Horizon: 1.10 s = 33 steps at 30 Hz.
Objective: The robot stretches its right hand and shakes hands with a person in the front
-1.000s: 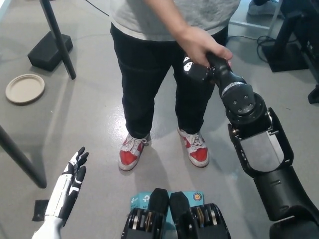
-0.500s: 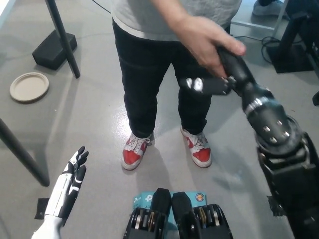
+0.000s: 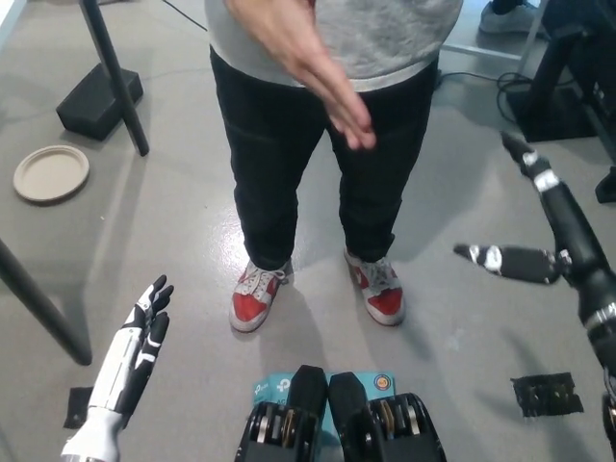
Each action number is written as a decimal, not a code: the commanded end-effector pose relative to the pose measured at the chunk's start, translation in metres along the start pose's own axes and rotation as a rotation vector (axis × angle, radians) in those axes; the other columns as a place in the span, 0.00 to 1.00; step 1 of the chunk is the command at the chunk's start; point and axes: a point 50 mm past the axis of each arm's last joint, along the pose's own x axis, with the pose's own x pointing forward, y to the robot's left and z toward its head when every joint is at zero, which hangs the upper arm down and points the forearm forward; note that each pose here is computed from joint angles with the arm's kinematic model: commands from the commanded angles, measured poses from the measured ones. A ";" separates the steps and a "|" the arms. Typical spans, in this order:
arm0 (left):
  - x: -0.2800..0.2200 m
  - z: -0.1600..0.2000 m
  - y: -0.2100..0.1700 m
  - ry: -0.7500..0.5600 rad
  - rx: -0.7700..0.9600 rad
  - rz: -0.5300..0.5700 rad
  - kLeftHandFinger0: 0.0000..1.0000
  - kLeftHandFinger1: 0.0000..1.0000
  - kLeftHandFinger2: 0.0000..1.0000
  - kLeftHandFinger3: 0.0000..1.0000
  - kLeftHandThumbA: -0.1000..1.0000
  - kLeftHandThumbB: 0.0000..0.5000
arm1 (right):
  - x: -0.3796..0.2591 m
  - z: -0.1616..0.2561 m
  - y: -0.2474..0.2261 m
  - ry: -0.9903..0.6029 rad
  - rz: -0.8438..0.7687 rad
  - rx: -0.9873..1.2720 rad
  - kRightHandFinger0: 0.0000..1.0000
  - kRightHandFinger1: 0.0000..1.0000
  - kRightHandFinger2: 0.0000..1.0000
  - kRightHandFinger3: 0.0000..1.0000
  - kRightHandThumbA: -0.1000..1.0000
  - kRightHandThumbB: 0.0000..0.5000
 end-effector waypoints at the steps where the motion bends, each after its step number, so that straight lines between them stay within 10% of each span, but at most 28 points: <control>1: 0.006 0.011 0.004 -0.062 0.019 -0.006 1.00 1.00 1.00 1.00 1.00 0.25 | -0.015 -0.027 -0.001 0.009 -0.024 0.076 1.00 1.00 1.00 1.00 1.00 0.73; 20: -0.031 -0.005 -0.017 0.001 -0.012 -0.031 1.00 1.00 1.00 1.00 1.00 0.28 | -0.078 -0.110 0.059 0.128 -0.072 0.556 1.00 1.00 1.00 1.00 1.00 0.41; 25: -0.026 -0.005 -0.014 -0.007 -0.017 -0.023 1.00 1.00 1.00 1.00 1.00 0.33 | -0.073 -0.109 0.055 0.094 -0.097 0.647 1.00 1.00 1.00 1.00 1.00 0.56; 33: -0.026 -0.004 -0.013 -0.008 -0.002 -0.025 1.00 1.00 1.00 1.00 1.00 0.29 | -0.069 -0.105 0.055 0.060 -0.091 0.584 1.00 1.00 1.00 1.00 1.00 0.43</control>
